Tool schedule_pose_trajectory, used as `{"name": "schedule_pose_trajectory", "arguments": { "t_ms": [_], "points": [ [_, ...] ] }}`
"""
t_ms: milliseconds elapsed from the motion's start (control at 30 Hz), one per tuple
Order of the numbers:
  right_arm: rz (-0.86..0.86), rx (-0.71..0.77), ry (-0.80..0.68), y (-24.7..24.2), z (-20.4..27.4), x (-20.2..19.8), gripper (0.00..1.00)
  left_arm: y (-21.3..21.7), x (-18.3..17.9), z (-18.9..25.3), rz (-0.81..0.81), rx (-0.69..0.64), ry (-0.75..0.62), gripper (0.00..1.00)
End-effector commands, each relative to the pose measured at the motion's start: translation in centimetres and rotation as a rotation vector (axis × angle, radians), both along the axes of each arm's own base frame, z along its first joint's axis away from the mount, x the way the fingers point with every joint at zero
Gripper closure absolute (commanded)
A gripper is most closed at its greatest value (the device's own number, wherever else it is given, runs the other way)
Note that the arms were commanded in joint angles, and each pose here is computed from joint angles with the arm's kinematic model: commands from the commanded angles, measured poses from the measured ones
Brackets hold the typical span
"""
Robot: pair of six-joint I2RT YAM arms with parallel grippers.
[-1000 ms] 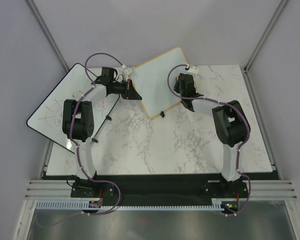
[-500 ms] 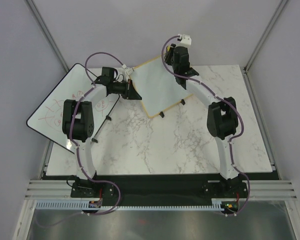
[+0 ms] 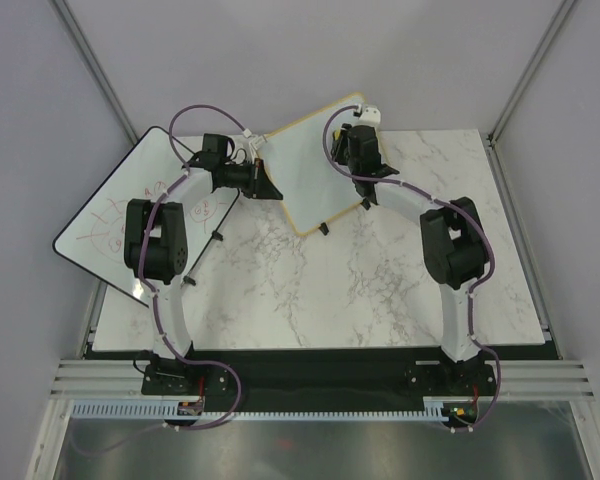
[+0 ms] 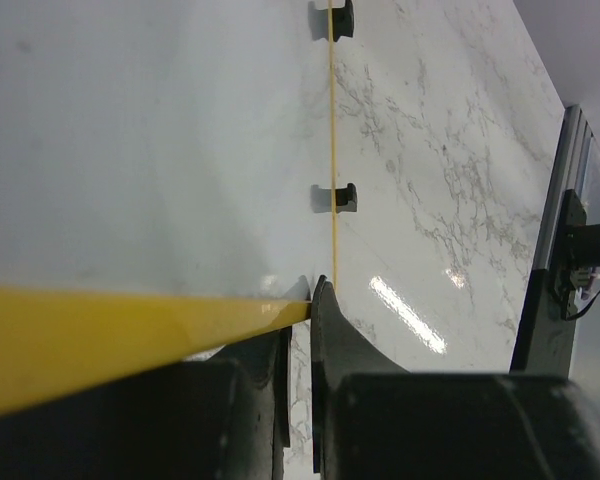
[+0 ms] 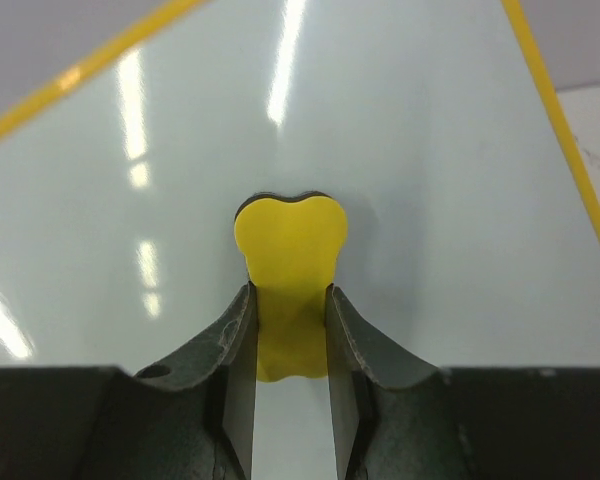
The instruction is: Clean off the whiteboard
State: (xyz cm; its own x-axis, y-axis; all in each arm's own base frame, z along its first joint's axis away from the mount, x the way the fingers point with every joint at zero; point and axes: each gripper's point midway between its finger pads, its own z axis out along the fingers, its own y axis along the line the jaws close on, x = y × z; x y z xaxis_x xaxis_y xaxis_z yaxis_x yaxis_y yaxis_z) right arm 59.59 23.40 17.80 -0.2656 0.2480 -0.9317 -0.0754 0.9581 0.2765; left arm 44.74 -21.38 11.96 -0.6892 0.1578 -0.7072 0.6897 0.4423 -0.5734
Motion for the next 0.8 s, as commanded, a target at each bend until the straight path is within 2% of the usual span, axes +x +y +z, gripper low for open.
{"name": "schedule_pose_trajectory", "arguments": {
  "t_ms": [0, 133, 233, 367, 533, 633, 767],
  "points": [
    [0.043, -0.008, 0.128, 0.9, -5.5, -4.0, 1.00, -0.3, 1.5, 1.5, -0.049, 0.060, -0.225, 0.98],
    [0.032, -0.011, 0.256, -0.6, -11.2, -8.3, 1.00, -0.3, 1.4, 1.3, -0.050, 0.061, -0.221, 0.98],
    [0.026, -0.011, 0.288, -1.3, -12.4, -10.0, 1.00, -0.3, 1.2, 1.1, -0.051, 0.062, -0.217, 0.98],
    [-0.023, -0.036, 0.235, -3.0, -9.3, -10.2, 1.00, -0.2, 1.3, 0.9, -0.040, 0.072, -0.212, 0.98],
    [-0.114, -0.025, 0.237, -8.9, -4.5, -9.4, 1.00, 0.0, 1.2, 1.0, -0.029, 0.080, -0.207, 0.98],
    [-0.172, -0.118, 0.383, -13.0, -5.7, -10.4, 1.00, 0.2, 1.2, 0.9, -0.022, 0.087, -0.206, 0.98],
    [-0.289, -0.104, 0.477, -18.4, -7.9, -12.6, 1.00, 0.2, 1.3, 0.6, -0.019, 0.101, -0.207, 0.98]
  ]
}}
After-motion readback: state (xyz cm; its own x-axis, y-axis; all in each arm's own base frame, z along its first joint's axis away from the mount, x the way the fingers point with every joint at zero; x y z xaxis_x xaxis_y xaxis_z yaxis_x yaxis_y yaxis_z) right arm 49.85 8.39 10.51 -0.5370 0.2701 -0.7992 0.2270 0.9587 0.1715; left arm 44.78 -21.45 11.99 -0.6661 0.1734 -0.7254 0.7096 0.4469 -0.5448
